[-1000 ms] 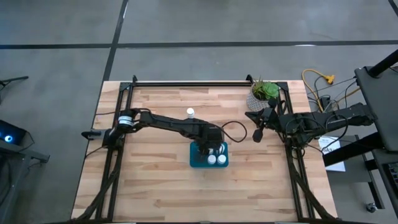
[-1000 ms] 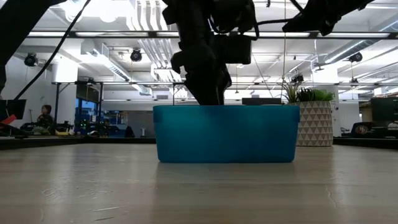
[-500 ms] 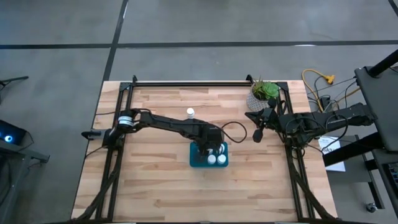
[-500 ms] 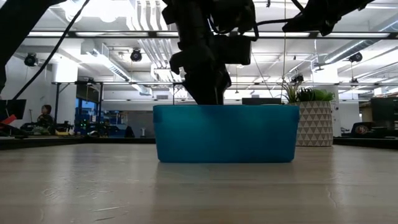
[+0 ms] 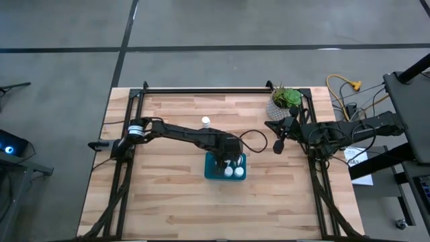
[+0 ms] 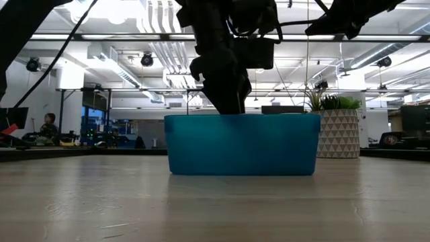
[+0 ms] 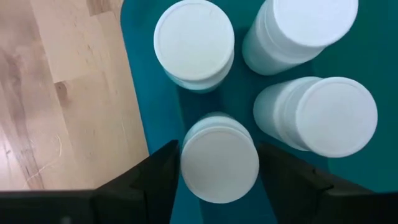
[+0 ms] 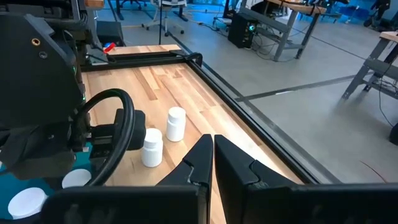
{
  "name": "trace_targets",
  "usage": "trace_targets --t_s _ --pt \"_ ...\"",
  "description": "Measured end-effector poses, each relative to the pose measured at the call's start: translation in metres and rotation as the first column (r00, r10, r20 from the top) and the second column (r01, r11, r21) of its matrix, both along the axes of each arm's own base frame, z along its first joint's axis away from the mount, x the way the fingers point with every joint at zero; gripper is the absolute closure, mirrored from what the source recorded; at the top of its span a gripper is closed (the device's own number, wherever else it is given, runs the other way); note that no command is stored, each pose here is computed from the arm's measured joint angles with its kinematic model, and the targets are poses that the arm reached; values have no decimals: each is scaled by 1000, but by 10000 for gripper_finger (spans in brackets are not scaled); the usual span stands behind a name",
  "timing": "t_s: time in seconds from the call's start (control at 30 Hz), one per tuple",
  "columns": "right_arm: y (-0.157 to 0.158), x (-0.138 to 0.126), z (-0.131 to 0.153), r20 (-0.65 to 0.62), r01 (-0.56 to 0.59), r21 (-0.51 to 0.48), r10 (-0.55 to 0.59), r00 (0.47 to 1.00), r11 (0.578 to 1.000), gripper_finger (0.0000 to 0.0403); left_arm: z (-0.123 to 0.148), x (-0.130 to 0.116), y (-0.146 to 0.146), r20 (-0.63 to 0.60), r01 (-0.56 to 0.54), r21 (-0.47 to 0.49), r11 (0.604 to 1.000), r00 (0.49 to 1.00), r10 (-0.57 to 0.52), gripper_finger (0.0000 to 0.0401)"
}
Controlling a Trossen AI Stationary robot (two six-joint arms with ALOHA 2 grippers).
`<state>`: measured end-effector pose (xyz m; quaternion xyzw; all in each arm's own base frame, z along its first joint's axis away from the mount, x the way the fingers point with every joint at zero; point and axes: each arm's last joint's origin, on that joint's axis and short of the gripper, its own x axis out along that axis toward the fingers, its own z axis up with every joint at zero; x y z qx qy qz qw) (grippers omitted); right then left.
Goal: Pick and place pill bottles into a basket
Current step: Put the white pill bottle into the blue bin
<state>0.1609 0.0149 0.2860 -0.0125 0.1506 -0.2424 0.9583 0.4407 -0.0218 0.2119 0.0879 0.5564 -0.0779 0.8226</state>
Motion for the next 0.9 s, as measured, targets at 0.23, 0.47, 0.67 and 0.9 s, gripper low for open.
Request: trace_targets --t_s 0.23,0.47,0.67,0.9 --pt "0 0 0 1 0 2 0 1000 1000 394 0 0 0 1 -2 5 1000 1000 2 198" --pt "0 0 0 1 1 3 -1 1000 1000 394 0 0 0 0 -1 5 1000 1000 1 163" --pt "0 0 0 1 0 3 0 1000 1000 394 0 -1 -4 -4 5 5 1000 1000 -5 157" --pt "0 0 -1 2 -1 7 1 1000 1000 394 3 -2 -7 -1 12 7 1000 1000 -12 157"
